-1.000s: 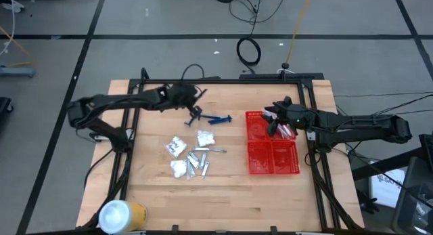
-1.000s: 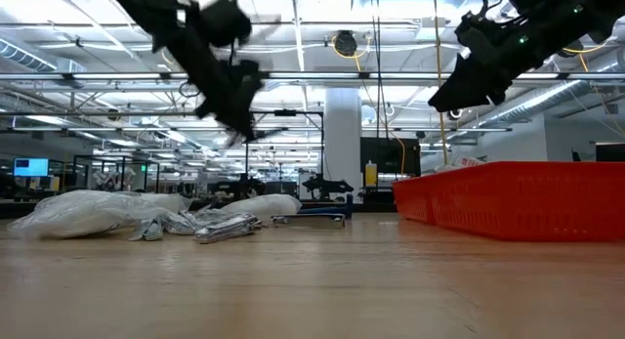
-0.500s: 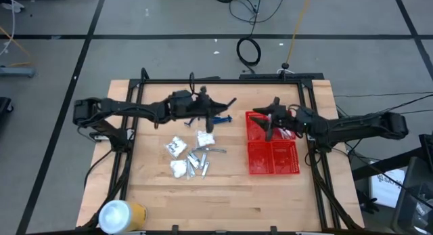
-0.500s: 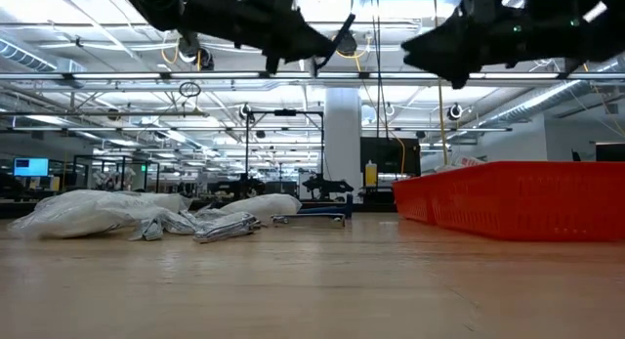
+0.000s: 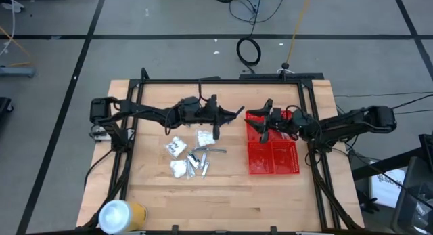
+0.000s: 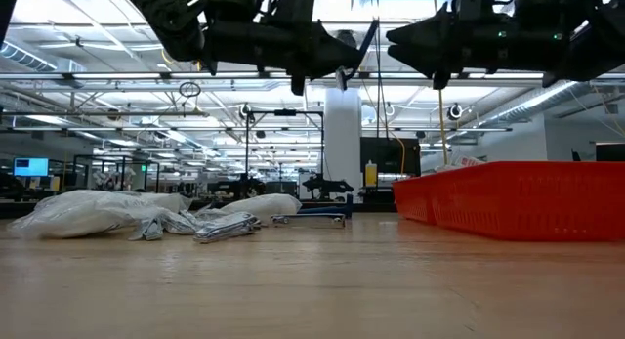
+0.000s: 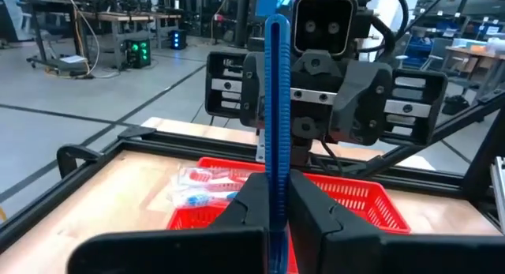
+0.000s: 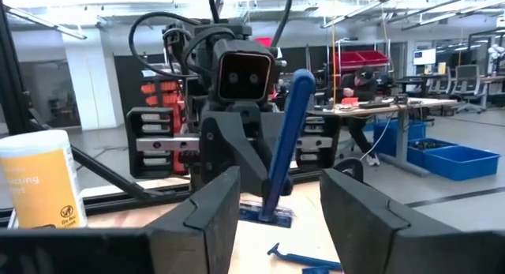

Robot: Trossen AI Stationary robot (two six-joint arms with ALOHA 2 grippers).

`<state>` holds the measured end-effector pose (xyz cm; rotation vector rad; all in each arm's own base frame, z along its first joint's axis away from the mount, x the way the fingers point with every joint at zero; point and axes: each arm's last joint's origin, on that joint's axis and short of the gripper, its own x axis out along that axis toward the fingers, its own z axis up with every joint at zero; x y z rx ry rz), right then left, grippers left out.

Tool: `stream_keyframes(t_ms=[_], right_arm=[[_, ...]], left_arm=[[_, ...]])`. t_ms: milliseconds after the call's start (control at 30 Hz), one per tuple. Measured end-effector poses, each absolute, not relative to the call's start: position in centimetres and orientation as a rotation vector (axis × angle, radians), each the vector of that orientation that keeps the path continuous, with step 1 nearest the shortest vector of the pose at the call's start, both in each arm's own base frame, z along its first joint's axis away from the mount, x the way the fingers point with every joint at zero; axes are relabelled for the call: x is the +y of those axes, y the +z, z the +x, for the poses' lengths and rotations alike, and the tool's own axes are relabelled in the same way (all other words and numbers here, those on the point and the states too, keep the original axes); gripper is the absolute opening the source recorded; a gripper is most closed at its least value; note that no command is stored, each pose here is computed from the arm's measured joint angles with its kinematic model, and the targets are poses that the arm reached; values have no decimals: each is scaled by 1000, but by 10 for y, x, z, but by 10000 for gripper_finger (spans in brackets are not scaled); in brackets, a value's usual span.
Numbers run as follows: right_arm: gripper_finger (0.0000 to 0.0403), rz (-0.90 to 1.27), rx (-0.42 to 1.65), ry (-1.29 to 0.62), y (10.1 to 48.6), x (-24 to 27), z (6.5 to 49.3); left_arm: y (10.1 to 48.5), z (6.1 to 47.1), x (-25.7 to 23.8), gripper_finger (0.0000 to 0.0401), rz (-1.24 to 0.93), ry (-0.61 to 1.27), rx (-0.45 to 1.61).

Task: Pick & Place Travel size toiletries
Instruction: Put the razor into the bottom right red bin

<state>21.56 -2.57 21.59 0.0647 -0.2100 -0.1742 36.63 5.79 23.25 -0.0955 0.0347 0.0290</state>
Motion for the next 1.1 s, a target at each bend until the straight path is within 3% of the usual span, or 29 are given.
stream_keyframes(t_ms=[833, 967, 1100], right_arm=[[160, 55, -202, -151, 219, -29, 249], [125, 53, -204, -154, 219, -29, 248], [50, 53, -203, -157, 219, -29, 248]], left_arm=[[230, 368, 48, 7, -49, 11, 57], [229, 368, 46, 17, -37, 6, 64], [229, 368, 46, 15, -34, 8, 64]])
